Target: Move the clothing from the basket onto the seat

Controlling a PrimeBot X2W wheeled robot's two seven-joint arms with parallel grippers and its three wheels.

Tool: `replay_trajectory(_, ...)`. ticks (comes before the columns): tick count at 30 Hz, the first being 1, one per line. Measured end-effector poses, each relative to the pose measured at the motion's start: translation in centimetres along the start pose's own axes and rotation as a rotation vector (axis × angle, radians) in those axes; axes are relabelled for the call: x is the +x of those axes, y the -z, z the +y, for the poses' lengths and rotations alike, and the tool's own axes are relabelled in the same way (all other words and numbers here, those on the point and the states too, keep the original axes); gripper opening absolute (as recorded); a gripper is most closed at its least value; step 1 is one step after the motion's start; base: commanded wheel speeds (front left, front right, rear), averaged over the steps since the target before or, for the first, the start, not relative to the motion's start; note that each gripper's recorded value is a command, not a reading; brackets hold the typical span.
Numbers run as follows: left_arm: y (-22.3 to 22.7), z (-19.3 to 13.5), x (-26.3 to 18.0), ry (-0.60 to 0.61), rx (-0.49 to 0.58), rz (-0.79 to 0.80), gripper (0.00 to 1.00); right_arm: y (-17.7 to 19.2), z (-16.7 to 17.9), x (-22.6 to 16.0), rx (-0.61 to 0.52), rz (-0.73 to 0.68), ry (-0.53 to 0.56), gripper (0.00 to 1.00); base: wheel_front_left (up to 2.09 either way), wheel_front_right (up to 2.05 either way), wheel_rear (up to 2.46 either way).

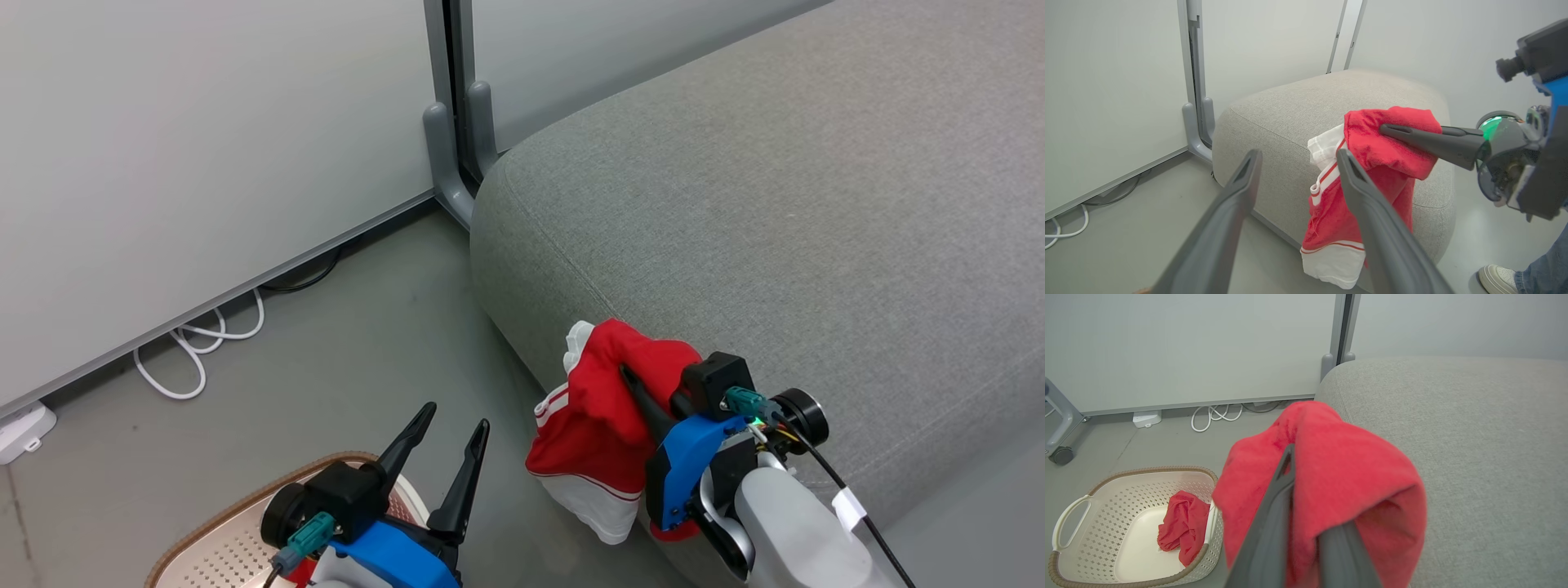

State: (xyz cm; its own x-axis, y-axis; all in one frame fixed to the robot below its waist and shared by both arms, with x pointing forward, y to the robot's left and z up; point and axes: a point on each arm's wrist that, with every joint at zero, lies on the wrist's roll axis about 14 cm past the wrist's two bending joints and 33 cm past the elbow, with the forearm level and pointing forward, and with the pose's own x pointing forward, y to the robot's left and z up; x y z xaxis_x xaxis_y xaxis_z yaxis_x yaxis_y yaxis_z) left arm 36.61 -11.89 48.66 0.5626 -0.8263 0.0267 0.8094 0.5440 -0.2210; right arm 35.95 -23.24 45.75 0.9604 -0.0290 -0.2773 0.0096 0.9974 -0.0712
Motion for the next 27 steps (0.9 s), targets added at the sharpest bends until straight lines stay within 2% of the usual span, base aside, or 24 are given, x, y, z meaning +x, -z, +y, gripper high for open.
replay_trajectory(7,0.3,0.5,-0.1,-0.007,-0.008,0.006,1.0,0.2,0.0,0.9,-0.002,0.024,-0.004,0.0,0.0,0.0,0.0)
replay_trajectory(12,0.2,1.3,0.4,-0.008,-0.011,-0.001,1.0,-3.4,-2.7,3.7,-0.11,-0.004,0.047,0.0,0.0,0.0,0.0)
replay_trajectory(15,0.3,1.7,0.7,-0.003,-0.014,-0.003,1.0,-5.2,-5.7,5.0,-0.17,-0.001,0.104,0.0,0.0,0.0,0.0)
replay_trajectory(19,0.1,3.1,1.9,0.008,-0.006,-0.021,1.0,-9.9,-11.5,7.0,-0.229,-0.053,0.222,0.0,0.0,0.0,0.0)
replay_trajectory(27,1.1,6.9,3.9,0.024,-0.006,-0.045,1.0,-16.2,-21.0,10.1,-0.211,-0.155,0.453,0.0,0.0,0.0,0.0)
